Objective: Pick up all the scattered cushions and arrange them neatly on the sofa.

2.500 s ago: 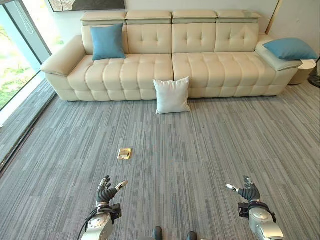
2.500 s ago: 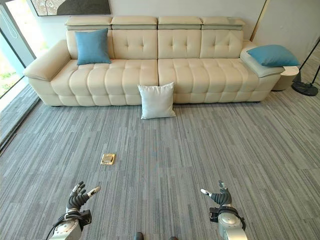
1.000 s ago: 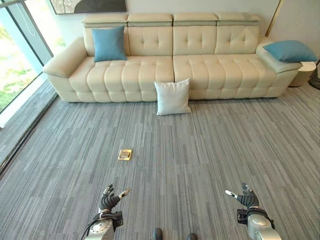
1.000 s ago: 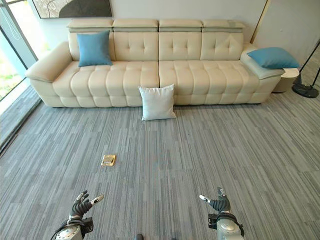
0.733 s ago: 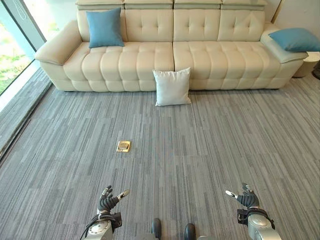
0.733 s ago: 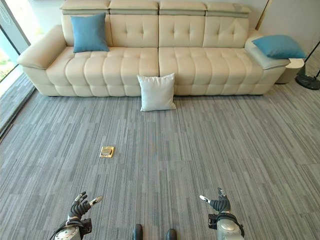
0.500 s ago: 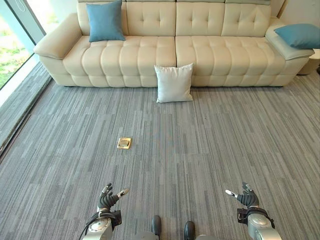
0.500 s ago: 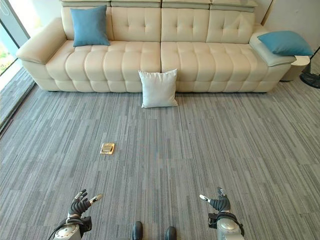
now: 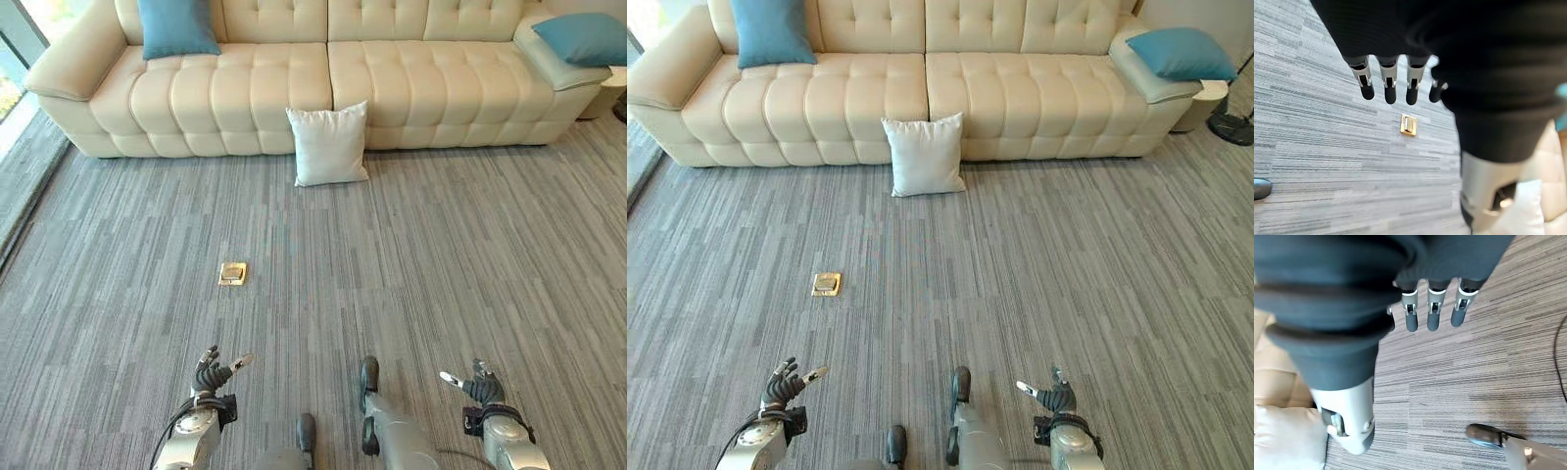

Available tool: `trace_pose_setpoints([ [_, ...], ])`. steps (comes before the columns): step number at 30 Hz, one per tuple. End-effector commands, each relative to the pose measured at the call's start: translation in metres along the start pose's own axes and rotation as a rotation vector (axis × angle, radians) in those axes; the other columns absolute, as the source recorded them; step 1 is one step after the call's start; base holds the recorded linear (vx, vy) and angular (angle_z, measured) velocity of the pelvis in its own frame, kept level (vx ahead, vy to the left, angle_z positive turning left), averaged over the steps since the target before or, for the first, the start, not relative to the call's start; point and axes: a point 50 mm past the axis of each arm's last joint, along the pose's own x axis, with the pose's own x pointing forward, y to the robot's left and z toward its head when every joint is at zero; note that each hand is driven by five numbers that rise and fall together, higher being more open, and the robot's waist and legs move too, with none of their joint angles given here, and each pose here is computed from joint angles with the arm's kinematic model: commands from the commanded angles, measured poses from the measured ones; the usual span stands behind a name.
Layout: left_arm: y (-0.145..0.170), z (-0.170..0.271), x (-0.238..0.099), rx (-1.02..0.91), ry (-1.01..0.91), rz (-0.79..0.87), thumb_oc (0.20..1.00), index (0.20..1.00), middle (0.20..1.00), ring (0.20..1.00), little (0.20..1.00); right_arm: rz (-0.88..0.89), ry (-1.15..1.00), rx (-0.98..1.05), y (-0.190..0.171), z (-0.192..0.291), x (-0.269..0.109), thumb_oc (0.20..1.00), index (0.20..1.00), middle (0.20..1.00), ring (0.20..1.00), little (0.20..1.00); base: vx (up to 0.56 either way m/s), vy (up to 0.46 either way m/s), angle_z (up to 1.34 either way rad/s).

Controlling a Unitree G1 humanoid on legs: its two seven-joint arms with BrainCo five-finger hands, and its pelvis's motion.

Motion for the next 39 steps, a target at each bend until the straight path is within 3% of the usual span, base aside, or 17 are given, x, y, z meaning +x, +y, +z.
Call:
trace_pose_setpoints([
  [1,-0.005,0.019,0.003,-0.009,-0.084,-0.038,1.000,1.000,1.000,1.000,1.000,-0.050,-0.093,0.024,-0.021,0.024,0.007,1.000,1.000,1.000,1.000,1.000,0.53,-0.273,0.56],
  [14,-0.002,0.010,0.002,0.043,-0.047,-0.048,1.000,1.000,1.000,1.000,1.000,-0.049,-0.096,0.025,-0.023,0.026,0.006,1.000,1.000,1.000,1.000,1.000,0.26,-0.101,0.13],
  [30,0.013,0.001,0.003,0.125,-0.004,-0.015,1.000,1.000,1.000,1.000,1.000,0.063,-0.147,-0.067,0.008,0.041,0.007,1.000,1.000,1.000,1.000,1.000,0.43,0.196,-0.25],
  [39,0.010,0.013,0.005,0.117,-0.045,-0.037,1.000,1.000,1.000,1.000,1.000,0.031,-0.106,-0.043,0.002,0.033,0.008,1.000,1.000,1.000,1.000,1.000,0.28,0.034,-0.06],
])
